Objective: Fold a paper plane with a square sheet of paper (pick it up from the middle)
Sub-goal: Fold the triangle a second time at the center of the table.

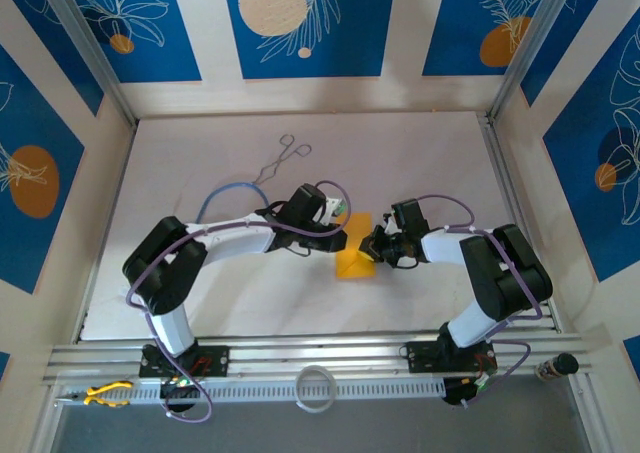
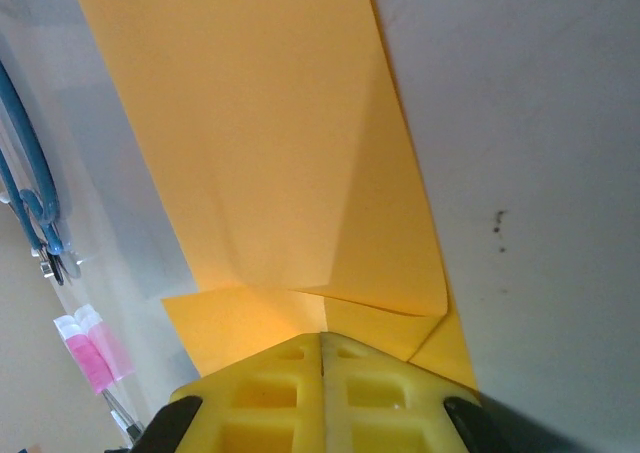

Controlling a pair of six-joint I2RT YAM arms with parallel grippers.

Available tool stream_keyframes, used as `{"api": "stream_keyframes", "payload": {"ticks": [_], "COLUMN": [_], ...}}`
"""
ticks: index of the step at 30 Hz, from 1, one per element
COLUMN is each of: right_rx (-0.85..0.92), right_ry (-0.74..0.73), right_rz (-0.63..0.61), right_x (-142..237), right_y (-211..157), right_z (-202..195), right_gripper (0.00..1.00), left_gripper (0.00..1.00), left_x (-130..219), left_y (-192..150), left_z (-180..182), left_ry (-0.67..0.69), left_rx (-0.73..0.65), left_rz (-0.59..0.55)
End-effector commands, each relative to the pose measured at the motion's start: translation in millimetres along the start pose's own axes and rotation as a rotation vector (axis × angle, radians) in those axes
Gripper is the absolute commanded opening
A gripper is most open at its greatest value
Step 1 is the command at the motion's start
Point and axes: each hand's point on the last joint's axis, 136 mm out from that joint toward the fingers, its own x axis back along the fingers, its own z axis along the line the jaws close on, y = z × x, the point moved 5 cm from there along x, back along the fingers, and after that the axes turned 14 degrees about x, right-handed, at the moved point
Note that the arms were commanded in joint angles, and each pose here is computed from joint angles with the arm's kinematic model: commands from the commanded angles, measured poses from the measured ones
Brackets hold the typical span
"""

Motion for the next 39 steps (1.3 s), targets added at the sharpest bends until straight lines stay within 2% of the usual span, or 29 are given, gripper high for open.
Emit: {"api": "stream_keyframes", "payload": {"ticks": [1,7,20,39], "right_rx": [-0.071,-0.073,-0.073,-0.074], "right_ry": [-0.113,-0.122,-0.126,-0.139], "right_rz": [0.052,0.057,0.061,0.068], "right_x": [-3.3,-3.4,-3.6,-3.2], "right_y": [-13.3,-14.0,-13.6,-15.4], "right_z": [-24.4,-25.4,-24.8,-27.3], "right_gripper": [0.01,0.01,0.01,0.01], "left_gripper": [0.03,0.01,0.02,0.03], "left_x": [-3.8,-17.6,-41.1,-56.4], "left_y": [-7.3,-15.2,-30.6,-42.2], "left_z": [-21.0,-23.7,-8.2,25.9], "left_ry": [-0.119,-0.156,-0.077,0.067], "left_rx": [0.019,0.044,0.06,0.056], "left_rz": [0.101,0.189,0.277,0.29]}}
